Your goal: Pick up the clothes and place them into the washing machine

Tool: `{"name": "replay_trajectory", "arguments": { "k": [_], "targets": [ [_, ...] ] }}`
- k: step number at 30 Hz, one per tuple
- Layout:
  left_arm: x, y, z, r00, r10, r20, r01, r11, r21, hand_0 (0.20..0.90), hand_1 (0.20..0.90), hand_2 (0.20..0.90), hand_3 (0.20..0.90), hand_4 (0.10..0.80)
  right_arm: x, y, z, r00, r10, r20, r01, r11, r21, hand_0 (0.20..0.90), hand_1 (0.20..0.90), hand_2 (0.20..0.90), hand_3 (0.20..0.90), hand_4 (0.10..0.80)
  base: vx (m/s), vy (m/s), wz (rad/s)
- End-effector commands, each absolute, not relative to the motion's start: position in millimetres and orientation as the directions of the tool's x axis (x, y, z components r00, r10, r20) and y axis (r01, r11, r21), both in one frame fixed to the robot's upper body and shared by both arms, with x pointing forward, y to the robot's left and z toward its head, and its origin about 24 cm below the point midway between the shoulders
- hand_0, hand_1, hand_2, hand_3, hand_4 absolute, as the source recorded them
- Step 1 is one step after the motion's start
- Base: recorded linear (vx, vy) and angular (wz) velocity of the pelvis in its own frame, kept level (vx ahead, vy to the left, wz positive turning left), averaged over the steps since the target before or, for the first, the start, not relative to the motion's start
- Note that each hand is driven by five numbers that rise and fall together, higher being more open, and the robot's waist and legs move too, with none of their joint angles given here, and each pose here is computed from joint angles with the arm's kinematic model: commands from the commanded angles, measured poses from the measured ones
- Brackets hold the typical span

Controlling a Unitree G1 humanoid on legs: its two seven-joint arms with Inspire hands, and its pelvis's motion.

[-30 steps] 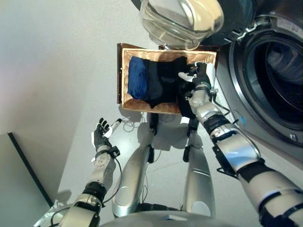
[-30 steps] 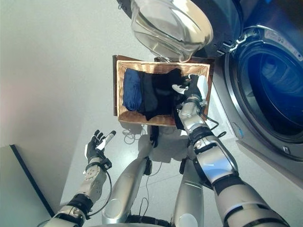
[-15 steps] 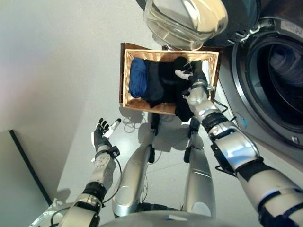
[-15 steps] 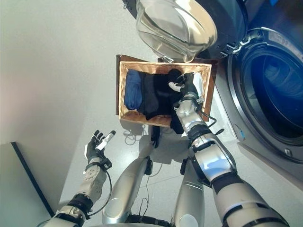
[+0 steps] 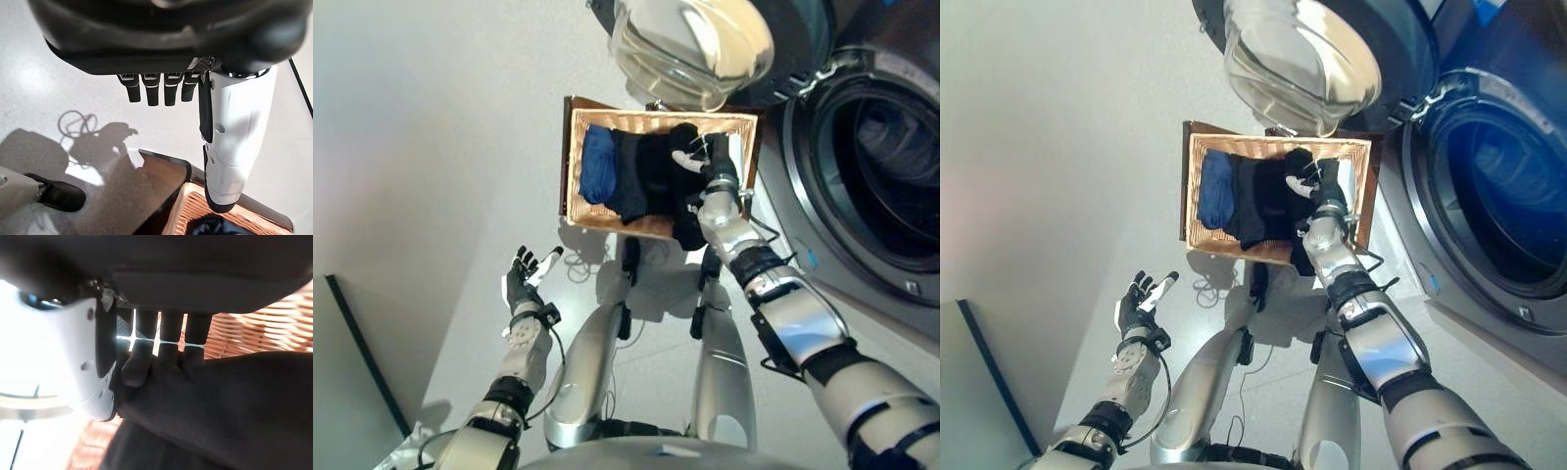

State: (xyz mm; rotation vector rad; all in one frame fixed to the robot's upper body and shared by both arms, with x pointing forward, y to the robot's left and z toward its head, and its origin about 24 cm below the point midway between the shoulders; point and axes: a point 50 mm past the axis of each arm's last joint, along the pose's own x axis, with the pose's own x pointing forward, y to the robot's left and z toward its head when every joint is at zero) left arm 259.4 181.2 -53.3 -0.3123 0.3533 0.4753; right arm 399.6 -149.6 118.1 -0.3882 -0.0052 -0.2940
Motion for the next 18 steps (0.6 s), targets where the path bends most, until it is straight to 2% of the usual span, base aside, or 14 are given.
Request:
{"name": "replay_trajectory", "arguments": {
  "k": [1, 18],
  "targets": [
    [250.2, 214.4, -53.2, 0.789, 0.493, -0.367, -0.573, 0.806, -0.15, 0.9, 0.9, 0.9, 0.9, 0.8, 399.6, -124.1, 175.8, 0.929, -0.207, 0.307, 0.261, 0.954, -0.15, 0.2, 0.2, 0.2, 0.2, 0.3, 0.0, 0.0, 0.0],
    [241.1, 215.4, -65.1, 0.755, 0.498, -0.427, -0.599, 0.788, -0.14, 0.9, 0.9, 0.9, 0.9, 0.8, 380.8, -128.8, 179.5, 0.918, -0.202, 0.342, 0.144, 0.972, 0.189, 0.2, 0.2, 0.2, 0.2, 0.3, 0.013, -0.003, -0.02]
  ]
}}
